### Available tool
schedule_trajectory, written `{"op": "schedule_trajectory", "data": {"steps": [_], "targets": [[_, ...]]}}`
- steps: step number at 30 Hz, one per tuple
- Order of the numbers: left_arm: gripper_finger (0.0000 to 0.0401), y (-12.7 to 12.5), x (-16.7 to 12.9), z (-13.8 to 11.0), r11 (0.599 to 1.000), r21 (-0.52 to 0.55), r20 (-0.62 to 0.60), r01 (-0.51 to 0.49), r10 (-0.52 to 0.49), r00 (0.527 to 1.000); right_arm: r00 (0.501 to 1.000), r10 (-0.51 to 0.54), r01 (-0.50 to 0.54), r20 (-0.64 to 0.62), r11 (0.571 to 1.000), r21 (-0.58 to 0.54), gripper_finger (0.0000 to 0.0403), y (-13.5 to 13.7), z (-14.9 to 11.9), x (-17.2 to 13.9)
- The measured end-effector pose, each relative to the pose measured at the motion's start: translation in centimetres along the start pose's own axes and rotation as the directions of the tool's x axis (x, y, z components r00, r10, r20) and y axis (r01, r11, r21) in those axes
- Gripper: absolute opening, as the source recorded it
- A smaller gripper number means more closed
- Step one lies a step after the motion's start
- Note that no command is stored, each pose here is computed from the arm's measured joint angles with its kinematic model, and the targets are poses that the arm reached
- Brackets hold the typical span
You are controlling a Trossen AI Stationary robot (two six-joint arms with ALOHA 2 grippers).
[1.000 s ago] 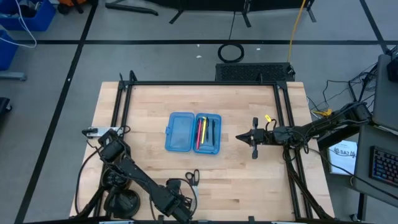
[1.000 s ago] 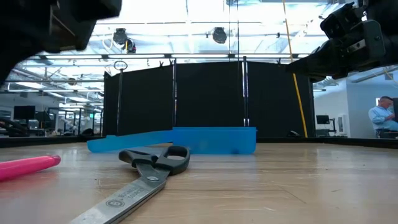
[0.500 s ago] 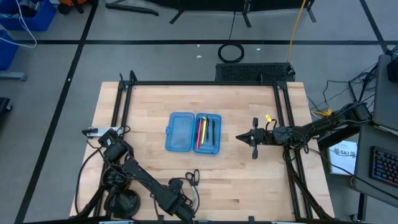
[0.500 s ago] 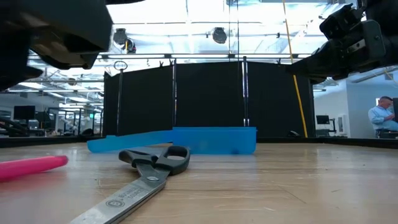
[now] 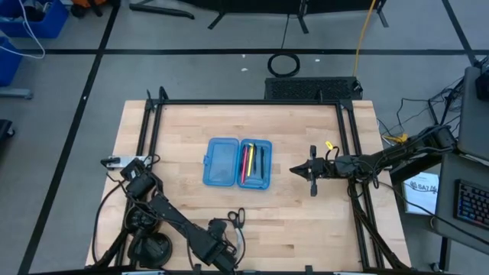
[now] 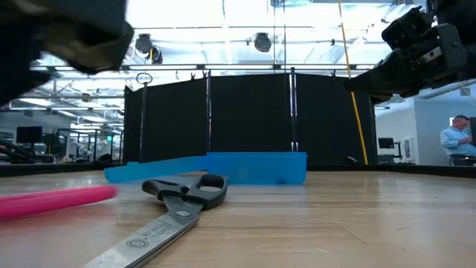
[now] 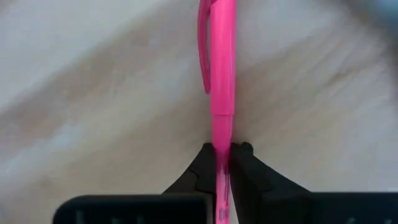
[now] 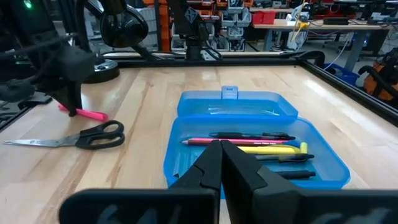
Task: Pick & place school supplies into a supply box
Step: Put the pink pen into the blue supply box
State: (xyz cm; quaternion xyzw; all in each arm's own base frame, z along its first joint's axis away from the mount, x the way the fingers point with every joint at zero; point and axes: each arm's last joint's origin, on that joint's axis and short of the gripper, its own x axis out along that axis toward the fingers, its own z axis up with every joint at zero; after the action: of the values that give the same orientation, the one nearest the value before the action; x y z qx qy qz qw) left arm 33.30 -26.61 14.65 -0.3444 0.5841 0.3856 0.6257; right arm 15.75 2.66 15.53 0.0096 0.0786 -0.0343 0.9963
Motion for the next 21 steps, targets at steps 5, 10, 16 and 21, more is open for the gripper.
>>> {"op": "schedule_trajectory", "data": {"steps": [5, 10, 16, 21], "targets": [[0.0022, 0.6, -3.8, 0.3, 0.992, -0.009, 0.141, 0.123, -0.120, 0.983, 1.000, 0.000, 0.000, 0.000, 1.000, 0.000, 0.0000, 0.0, 0.0, 0.0], [0.0022, 1.4, -6.6, 0.6, 0.977, 0.000, 0.227, 0.212, -0.207, 0.952, 1.000, 0.000, 0.000, 0.000, 1.000, -0.001, 0.0000, 0.0, 0.0, 0.0], [0.0022, 2.4, -10.8, 3.9, 0.940, -0.072, 0.315, 0.334, -0.296, 0.902, 1.000, 0.000, 0.000, 0.001, 1.000, 0.000, 0.0000, 0.0, 0.0, 0.0], [0.0022, 2.9, -12.2, 10.0, 0.939, -0.082, 0.303, 0.335, -0.297, 0.906, 1.000, 0.000, 0.000, 0.003, 1.000, 0.000, 0.0000, 0.0, 0.0, 0.0]]}}
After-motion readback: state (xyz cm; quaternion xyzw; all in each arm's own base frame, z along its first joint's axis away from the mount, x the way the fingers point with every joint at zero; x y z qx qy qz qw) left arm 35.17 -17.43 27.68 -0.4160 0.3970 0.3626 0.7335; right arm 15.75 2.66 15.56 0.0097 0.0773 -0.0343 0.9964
